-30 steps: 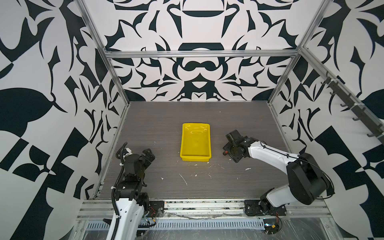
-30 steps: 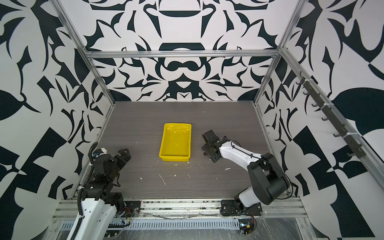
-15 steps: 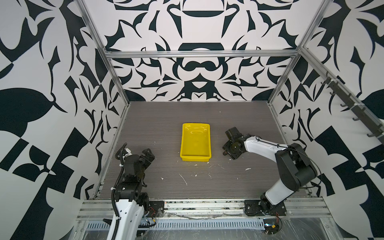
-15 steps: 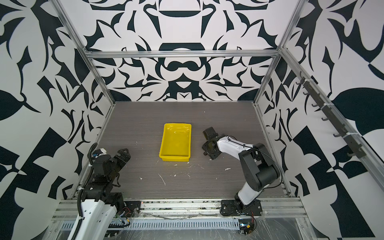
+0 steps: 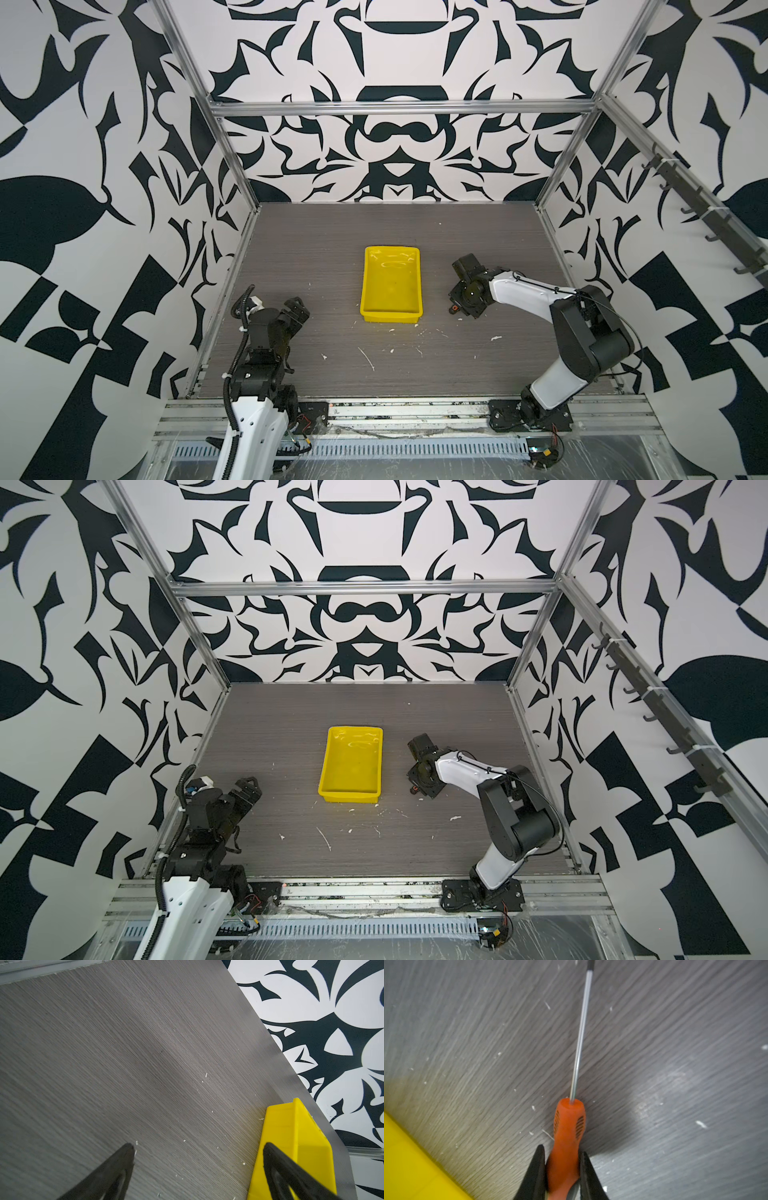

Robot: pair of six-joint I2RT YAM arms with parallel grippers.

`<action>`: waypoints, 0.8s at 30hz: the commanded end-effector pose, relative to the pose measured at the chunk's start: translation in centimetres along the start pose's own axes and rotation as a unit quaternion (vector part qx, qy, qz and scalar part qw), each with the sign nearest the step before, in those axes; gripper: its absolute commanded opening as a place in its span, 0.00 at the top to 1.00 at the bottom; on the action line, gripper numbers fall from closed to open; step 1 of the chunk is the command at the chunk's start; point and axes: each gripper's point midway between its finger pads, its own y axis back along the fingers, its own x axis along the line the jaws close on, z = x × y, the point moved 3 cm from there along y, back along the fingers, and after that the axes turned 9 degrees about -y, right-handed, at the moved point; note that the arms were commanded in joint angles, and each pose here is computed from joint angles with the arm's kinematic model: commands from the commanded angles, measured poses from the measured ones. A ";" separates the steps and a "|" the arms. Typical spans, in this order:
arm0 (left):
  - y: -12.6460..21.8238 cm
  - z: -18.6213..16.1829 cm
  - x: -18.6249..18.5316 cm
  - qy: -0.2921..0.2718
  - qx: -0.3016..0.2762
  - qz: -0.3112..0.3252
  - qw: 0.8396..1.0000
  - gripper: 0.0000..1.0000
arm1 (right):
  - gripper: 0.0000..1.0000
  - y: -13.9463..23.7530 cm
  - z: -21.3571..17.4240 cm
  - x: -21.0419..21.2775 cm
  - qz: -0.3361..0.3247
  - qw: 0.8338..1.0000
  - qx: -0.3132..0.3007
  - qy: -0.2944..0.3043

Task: Put the screwdriver in the bin
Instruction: 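Lower the right gripper and close it on the orange screwdriver handle, then carry the screwdriver with the right gripper over the yellow bin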

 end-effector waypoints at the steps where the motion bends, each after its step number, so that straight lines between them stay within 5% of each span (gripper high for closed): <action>1: -0.5 -0.7 0.6 0.004 0.009 0.012 1.000 0.01 | 0.80 0.2 0.3 -1.9 -0.031 0.999 -0.024 0.016; 6: -0.6 -0.7 0.7 0.004 0.012 0.016 1.000 0.01 | 0.63 -1.1 -0.3 -2.4 -0.047 0.999 -0.006 0.016; 9: -0.6 -0.6 0.7 0.005 0.008 0.016 1.000 0.01 | 0.60 -1.4 -0.5 -2.2 -0.050 0.998 0.003 0.026; 18: -0.7 -0.8 0.7 0.005 0.016 0.018 1.000 0.01 | 0.76 -1.1 -0.3 -2.3 -0.050 0.998 -0.009 0.024; 24: -1.0 -0.9 0.9 0.014 0.014 0.022 1.000 0.01 | 0.79 2.4 0.9 -1.4 -0.050 0.992 -0.092 0.068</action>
